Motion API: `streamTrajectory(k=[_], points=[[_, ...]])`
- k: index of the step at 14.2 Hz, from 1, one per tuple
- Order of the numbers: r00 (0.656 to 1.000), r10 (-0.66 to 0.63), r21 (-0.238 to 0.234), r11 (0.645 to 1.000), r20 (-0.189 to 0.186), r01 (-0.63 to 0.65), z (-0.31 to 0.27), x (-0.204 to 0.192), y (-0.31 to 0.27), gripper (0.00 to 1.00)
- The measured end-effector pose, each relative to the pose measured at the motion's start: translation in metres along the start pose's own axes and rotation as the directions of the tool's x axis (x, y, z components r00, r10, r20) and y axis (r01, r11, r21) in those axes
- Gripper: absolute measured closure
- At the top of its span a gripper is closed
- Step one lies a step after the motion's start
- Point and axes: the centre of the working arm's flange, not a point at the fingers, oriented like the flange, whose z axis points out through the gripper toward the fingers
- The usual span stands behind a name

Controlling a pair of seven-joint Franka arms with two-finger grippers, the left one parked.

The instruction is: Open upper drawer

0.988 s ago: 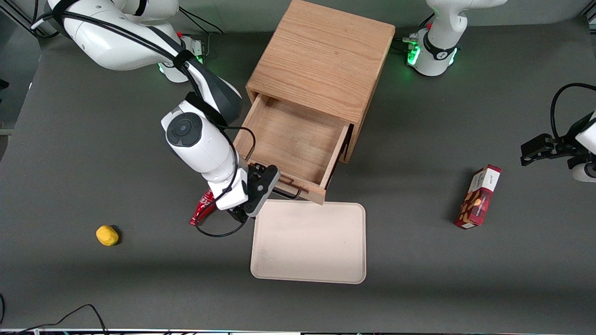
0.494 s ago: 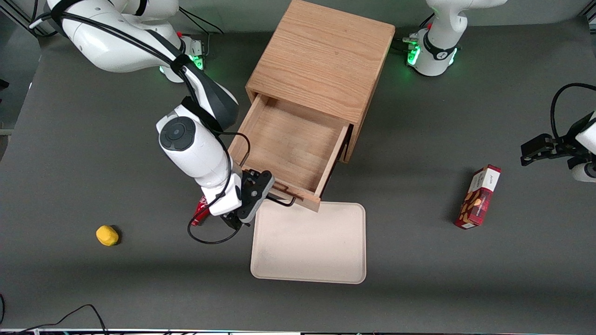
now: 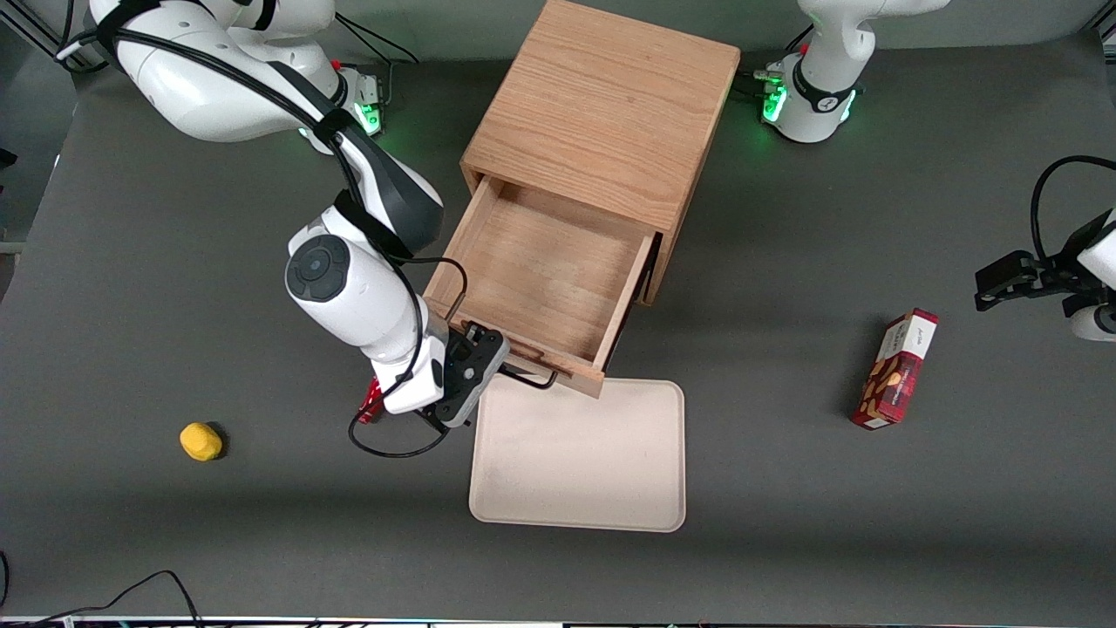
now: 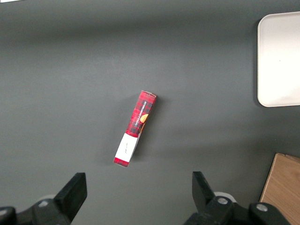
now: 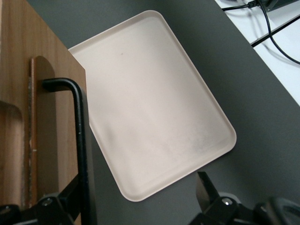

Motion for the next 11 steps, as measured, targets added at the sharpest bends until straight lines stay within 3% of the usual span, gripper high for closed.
streamTrajectory(k=[5, 11], points=[[0.999, 0.012, 0.019, 1.000, 0.031, -0.013, -0.016, 0.003, 0.004, 0.00], [0.995, 0.095, 0.082, 0.992, -0.005, -0.095, -0.090, 0.008, 0.014, 0.00]])
